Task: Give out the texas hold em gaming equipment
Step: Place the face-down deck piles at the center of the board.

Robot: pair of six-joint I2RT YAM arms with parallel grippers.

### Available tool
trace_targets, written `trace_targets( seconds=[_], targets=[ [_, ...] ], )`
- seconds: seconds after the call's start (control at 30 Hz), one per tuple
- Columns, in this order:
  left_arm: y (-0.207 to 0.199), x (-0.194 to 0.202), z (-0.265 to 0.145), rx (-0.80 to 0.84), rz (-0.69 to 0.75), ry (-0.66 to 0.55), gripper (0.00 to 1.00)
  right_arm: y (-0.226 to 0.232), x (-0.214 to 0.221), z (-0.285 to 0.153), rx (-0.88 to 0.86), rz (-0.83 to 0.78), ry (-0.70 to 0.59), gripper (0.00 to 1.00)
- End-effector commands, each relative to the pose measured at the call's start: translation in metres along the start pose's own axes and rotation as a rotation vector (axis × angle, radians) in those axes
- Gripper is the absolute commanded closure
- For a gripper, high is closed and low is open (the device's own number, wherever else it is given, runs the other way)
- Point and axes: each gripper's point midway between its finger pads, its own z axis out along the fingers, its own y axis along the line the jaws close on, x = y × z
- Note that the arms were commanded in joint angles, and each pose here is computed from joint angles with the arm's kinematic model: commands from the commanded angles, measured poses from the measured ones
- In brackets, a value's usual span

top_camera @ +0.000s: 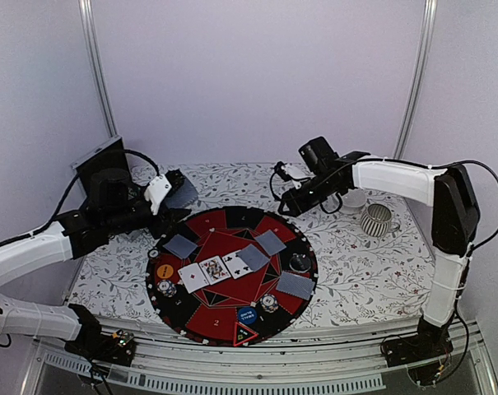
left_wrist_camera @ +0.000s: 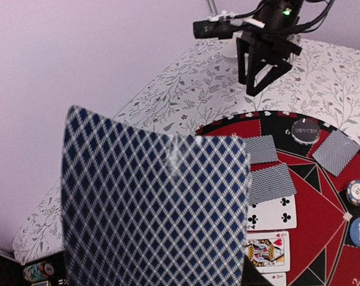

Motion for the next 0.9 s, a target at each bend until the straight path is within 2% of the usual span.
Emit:
trace_targets(
  seconds=[0.0, 0.17, 0.3, 0.53, 0.7, 0.87],
  targets=[
    [0.023, -0.009, -0.016, -0.139, -0.193, -0.006, 0.65, 0.010, -0.024, -0.047, 0.009, -0.035, -0.122, 0.53],
    [0.044, 0.028, -0.043, -0.347, -0.525, 0.082, 0.66, 0.018, -0.025, -0.077, 0.001, -0.045, -0.180, 0.50],
    [0.047, 0.071, -0.064, -0.500, -0.722, 0.185, 0.68, 0.023, -0.017, -0.088, -0.012, -0.044, -0.210, 0.49],
    [0.030, 0.156, -0.082, -0.680, -0.860, 0.435, 0.66, 0.023, -0.005, -0.098, -0.002, -0.058, -0.234, 0.47],
    [0.024, 0.201, -0.091, -0.785, -0.987, 0.481, 0.66, 0.032, -0.002, -0.110, -0.036, -0.087, -0.271, 0.47],
    [0.005, 0.243, -0.085, -0.755, -1.111, 0.536, 0.65, 0.038, -0.002, -0.120, -0.059, -0.087, -0.297, 0.46]
  ],
)
